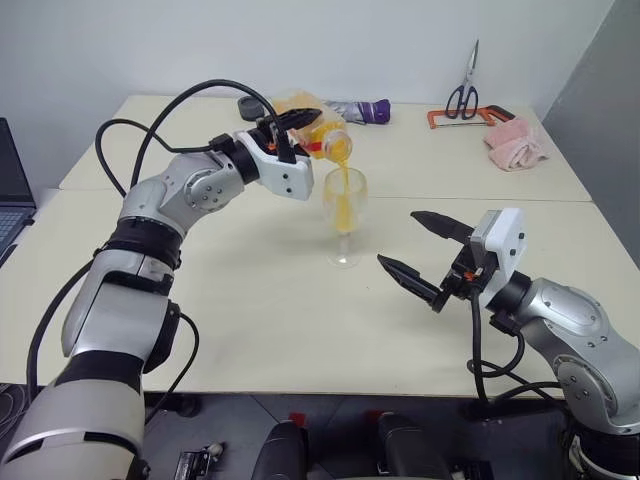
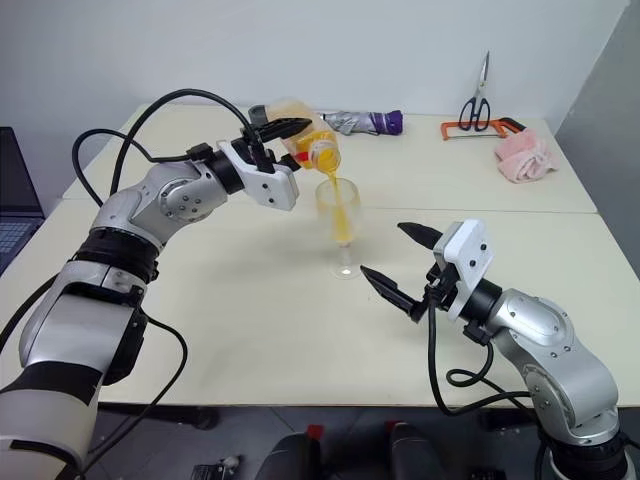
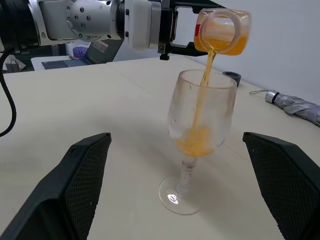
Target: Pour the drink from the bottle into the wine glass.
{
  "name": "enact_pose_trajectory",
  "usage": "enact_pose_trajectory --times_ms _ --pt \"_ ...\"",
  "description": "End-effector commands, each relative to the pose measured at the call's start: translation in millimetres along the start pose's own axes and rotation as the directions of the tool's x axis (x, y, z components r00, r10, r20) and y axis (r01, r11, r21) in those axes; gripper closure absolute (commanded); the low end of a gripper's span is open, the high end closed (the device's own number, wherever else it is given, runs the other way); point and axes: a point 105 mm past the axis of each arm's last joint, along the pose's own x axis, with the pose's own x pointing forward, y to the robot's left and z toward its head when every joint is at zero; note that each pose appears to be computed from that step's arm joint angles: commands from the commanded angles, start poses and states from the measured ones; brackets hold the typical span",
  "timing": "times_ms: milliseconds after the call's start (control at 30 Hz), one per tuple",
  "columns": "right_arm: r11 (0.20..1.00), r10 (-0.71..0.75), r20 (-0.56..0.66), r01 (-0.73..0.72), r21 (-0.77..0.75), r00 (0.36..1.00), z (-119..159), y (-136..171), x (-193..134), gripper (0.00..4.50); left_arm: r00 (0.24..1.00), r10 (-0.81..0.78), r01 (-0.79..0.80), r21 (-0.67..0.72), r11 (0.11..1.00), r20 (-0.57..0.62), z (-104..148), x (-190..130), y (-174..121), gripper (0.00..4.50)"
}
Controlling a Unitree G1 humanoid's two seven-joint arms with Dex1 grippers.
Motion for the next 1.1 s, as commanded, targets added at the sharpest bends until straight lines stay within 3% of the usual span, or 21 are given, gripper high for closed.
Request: enact_pose_trajectory --times_ms 33,1100 --pt "0.999 0.013 0.051 -0.011 -0.034 0.999 14.5 5.4 -2.4 0.00 0.997 0.072 -0.073 0.048 0.996 0.016 1.3 1.1 28.0 2.79" --pt "1.000 -0.018 0.083 0.020 -0.019 0.996 18.3 13.6 -8.7 0.00 0.997 0.081 -0.080 0.070 0.994 -0.003 -3.4 4.0 30.3 2.79"
